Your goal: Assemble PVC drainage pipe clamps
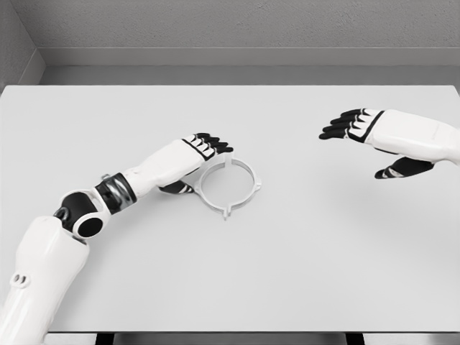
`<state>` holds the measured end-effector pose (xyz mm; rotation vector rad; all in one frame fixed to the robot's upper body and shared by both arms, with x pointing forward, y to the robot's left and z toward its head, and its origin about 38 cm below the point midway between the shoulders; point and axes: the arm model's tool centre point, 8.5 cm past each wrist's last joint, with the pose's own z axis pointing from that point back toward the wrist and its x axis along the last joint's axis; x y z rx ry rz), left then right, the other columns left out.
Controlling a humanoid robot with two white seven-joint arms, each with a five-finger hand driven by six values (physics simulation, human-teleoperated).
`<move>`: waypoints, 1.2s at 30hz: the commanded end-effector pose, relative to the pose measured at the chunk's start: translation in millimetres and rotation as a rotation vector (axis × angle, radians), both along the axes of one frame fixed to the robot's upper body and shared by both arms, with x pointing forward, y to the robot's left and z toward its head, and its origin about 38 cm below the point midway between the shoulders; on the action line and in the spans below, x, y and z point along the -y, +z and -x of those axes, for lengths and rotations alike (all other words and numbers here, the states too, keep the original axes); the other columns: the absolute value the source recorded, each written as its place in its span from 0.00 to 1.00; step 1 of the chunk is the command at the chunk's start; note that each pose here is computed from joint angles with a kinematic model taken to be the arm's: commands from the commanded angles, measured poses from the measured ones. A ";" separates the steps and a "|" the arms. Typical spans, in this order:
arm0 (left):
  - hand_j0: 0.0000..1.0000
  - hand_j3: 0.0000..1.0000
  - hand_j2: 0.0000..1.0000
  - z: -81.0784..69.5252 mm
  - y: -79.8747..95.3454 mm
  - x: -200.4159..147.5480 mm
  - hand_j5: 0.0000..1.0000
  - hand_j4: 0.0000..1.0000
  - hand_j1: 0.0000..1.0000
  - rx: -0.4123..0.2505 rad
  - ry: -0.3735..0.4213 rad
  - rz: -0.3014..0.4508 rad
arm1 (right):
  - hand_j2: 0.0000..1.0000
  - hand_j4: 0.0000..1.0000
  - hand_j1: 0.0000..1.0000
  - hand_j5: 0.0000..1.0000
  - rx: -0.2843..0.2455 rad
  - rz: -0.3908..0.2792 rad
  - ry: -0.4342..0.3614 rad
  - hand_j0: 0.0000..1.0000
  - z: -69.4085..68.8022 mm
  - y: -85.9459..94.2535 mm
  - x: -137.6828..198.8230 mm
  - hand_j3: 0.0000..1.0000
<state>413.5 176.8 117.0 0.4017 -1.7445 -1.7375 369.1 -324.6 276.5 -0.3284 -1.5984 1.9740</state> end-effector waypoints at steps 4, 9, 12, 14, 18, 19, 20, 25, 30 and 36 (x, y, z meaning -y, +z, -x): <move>1.00 1.00 1.00 0.2 2.7 1.0 1.00 1.00 1.00 0.004 -0.001 0.012 | 1.00 1.00 1.00 1.00 -0.002 0.000 0.005 1.00 1.6 0.6 -1.6 1.00; 1.00 1.00 1.00 -0.3 2.9 1.5 1.00 1.00 1.00 0.004 -0.001 0.013 | 1.00 1.00 1.00 1.00 -0.004 0.002 0.006 1.00 2.2 -0.1 -1.5 1.00; 1.00 1.00 1.00 -2.7 5.5 4.2 1.00 1.00 1.00 0.009 -0.003 0.019 | 1.00 1.00 1.00 1.00 -0.002 0.002 0.006 1.00 2.0 0.4 -1.6 1.00; 1.00 1.00 1.00 -3.9 7.1 6.5 1.00 1.00 1.00 0.012 -0.005 0.025 | 1.00 1.00 1.00 1.00 -0.004 0.002 0.006 1.00 2.2 -0.1 -1.5 1.00; 1.00 1.00 1.00 -3.9 7.5 8.4 1.00 1.00 1.00 0.012 -0.005 0.031 | 1.00 1.00 1.00 1.00 -0.003 -0.001 0.007 1.00 2.0 0.3 -2.0 1.00; 1.00 1.00 1.00 -4.3 7.9 6.9 1.00 1.00 1.00 0.013 -0.002 0.031 | 1.00 1.00 1.00 1.00 -0.003 0.000 0.006 1.00 2.1 0.5 -1.6 1.00; 1.00 1.00 1.00 -4.9 8.5 5.0 1.00 1.00 1.00 0.014 0.003 0.031 | 1.00 1.00 1.00 1.00 -0.003 -0.001 0.007 1.00 2.0 0.3 -2.0 1.00; 1.00 1.00 1.00 -5.8 9.1 -0.5 1.00 1.00 1.00 0.014 0.011 0.030 | 1.00 1.00 1.00 1.00 -0.003 0.000 0.006 1.00 2.1 0.5 -1.6 1.00; 1.00 1.00 1.00 -0.4 16.3 -27.7 1.00 1.00 1.00 0.011 0.018 0.041 | 1.00 1.00 1.00 1.00 -0.003 -0.001 0.007 1.00 2.0 0.3 -2.0 1.00; 1.00 1.00 1.00 2.0 28.7 -41.1 1.00 1.00 1.00 0.023 0.021 0.078 | 1.00 1.00 1.00 1.00 -0.002 -0.001 0.006 1.00 1.7 0.9 -1.9 1.00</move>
